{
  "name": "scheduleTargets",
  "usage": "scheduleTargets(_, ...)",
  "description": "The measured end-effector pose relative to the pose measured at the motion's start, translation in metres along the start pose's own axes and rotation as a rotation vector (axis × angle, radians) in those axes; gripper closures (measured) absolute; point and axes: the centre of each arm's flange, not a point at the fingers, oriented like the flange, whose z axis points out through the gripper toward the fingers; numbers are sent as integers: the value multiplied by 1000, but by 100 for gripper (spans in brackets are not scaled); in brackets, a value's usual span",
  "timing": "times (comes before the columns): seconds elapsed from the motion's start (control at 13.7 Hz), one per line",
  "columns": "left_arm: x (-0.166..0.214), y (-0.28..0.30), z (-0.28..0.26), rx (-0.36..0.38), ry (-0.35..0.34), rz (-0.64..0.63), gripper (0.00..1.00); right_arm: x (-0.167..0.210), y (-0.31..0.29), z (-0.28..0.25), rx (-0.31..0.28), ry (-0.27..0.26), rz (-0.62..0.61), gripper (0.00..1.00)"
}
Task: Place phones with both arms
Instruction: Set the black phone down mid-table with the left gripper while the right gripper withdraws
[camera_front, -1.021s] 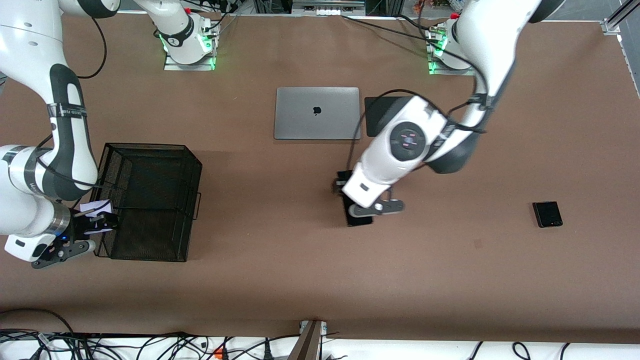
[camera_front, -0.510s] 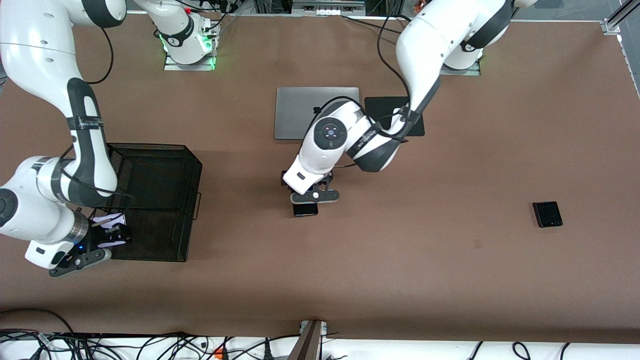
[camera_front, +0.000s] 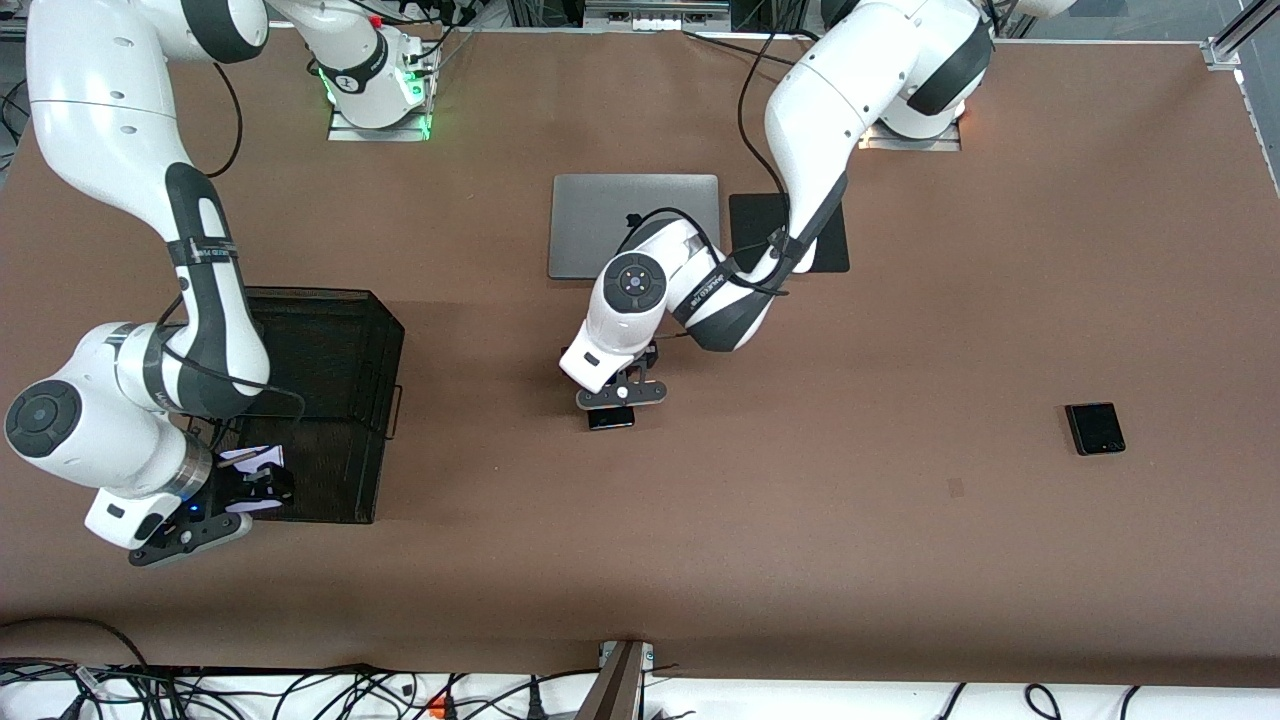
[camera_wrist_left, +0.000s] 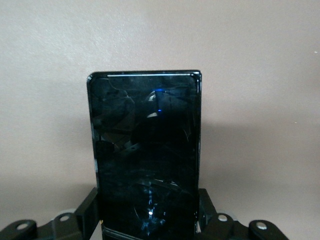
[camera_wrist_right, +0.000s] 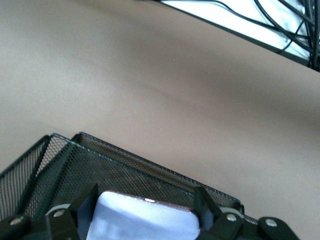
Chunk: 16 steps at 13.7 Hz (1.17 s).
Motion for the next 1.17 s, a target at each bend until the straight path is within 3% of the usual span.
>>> scheduleTargets(0.44,-16,13,17,33,40,41,20,0,-5,24,-2,18,19,16)
scheduleTargets(0.66,-12,11,21,19,59,39,20,0,-6,28,27,25,62,16)
scheduleTargets(0.8,-9,11,23,7,73,37,20,1,-6,29,39,42,79,0)
scheduleTargets(0.88,-8,10,24,7,76,36,20,1,-6,29,39,46,81,0)
scheduleTargets(1.02,-7,10,23,5,78,36,16,1,-6,29,38,48,81,0)
scheduleTargets(1.17,-6,11,21,2,84,36,1,0,-4,29,38,47,83,0)
